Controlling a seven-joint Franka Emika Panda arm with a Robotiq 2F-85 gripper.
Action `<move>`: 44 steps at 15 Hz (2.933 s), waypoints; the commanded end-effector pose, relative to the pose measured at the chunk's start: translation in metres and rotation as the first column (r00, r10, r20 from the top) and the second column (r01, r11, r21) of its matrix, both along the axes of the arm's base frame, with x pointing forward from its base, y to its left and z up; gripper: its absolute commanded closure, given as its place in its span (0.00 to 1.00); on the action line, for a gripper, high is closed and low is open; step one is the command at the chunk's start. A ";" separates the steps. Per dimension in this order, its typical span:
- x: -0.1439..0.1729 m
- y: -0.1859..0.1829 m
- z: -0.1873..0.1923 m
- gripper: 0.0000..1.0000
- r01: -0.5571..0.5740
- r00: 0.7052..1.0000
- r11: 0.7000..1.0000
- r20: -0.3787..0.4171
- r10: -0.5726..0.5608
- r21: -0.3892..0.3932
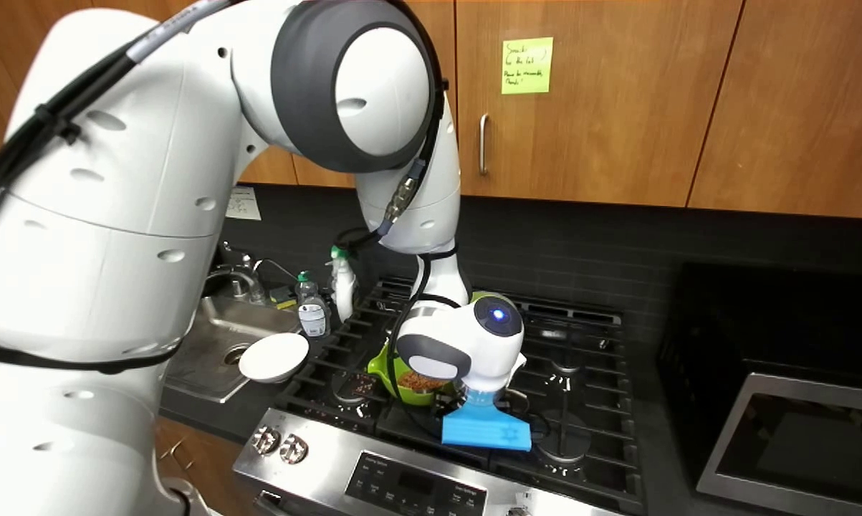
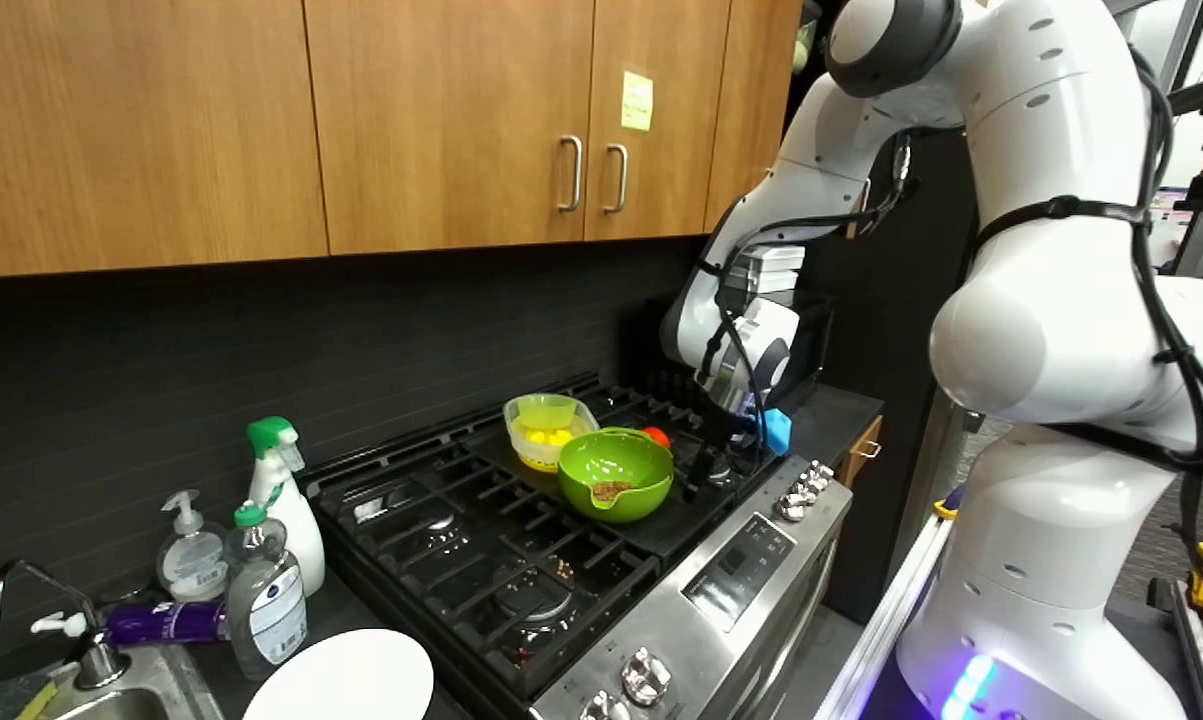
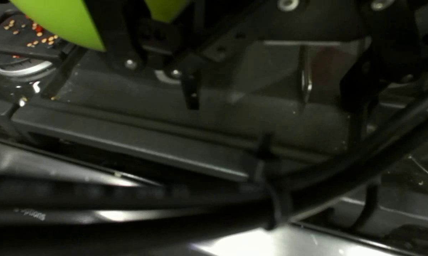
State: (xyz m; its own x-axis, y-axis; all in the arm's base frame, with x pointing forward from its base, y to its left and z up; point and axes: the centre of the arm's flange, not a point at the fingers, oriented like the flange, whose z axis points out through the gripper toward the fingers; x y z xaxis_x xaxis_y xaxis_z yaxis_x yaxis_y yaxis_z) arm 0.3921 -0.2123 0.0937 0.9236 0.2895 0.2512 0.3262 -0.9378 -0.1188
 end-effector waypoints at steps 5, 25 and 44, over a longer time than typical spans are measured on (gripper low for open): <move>0.020 -0.008 0.008 0.39 0.009 0.999 1.000 0.046 -0.009 -0.009; -0.001 0.006 0.024 0.99 0.257 0.966 0.965 0.032 -0.255 -0.061; -0.044 0.029 0.139 0.99 0.297 0.953 0.935 0.124 -0.276 -0.196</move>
